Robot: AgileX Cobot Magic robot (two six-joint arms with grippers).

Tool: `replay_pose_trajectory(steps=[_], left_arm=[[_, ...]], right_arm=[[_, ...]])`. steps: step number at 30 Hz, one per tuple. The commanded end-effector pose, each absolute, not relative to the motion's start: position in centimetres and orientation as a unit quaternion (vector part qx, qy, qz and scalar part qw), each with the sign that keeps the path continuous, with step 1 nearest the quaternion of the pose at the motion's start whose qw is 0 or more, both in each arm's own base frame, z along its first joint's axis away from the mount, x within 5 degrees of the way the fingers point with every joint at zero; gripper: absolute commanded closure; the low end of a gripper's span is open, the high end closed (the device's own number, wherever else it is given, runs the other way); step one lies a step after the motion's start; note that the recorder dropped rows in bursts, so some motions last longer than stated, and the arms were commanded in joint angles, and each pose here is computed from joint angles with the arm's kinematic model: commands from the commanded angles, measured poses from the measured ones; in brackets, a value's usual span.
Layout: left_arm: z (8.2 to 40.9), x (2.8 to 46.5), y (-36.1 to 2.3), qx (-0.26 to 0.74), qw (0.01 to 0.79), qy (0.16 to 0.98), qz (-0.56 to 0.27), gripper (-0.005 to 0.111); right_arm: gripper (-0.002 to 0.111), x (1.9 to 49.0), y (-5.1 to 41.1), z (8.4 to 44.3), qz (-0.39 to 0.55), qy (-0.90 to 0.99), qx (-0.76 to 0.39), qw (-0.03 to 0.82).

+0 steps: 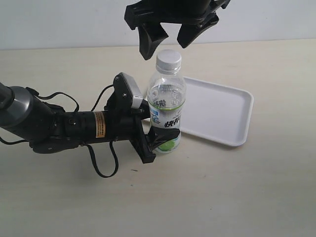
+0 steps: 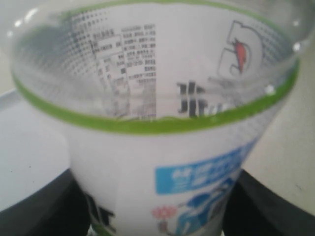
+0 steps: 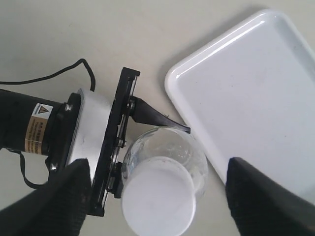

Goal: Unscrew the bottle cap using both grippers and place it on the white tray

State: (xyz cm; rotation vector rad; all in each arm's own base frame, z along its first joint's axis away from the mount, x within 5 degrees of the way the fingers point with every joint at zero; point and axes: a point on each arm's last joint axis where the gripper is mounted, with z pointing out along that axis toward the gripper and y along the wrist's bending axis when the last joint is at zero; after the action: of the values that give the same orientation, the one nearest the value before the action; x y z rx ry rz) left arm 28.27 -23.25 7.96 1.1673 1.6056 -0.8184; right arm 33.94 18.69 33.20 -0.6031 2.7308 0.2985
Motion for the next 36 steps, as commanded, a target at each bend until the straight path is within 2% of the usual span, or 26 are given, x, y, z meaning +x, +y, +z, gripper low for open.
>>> replay_pose_trajectory(steps=[1, 6, 13, 33, 36], left_arm=[[7.8, 28.0, -23.3, 0.485, 0.466, 0.660, -0.335, 0.107], [7.8, 28.0, -23.3, 0.486, 0.465, 0.660, -0.335, 0.107], [7.8, 28.0, -23.3, 0.486, 0.465, 0.660, -0.335, 0.107], [7.8, 28.0, -23.3, 0.486, 0.465, 0.660, -0.335, 0.107], [7.8, 28.0, -23.3, 0.486, 0.465, 0.660, -0.335, 0.107]], right_arm=[[0.036, 33.9, 18.6, 33.6, 0.104, 0.957, -0.209, 0.171], [0.038, 33.3, 18.2, 34.4, 0.104, 0.956, -0.209, 0.180], [0.038, 32.5, 17.6, 32.0, 0.081, 0.963, -0.215, 0.140], [0.038, 32.5, 18.2, 32.1, 0.111, 0.956, -0.228, 0.148], [0.044, 32.5, 18.2, 32.1, 0.111, 0.956, -0.228, 0.145]])
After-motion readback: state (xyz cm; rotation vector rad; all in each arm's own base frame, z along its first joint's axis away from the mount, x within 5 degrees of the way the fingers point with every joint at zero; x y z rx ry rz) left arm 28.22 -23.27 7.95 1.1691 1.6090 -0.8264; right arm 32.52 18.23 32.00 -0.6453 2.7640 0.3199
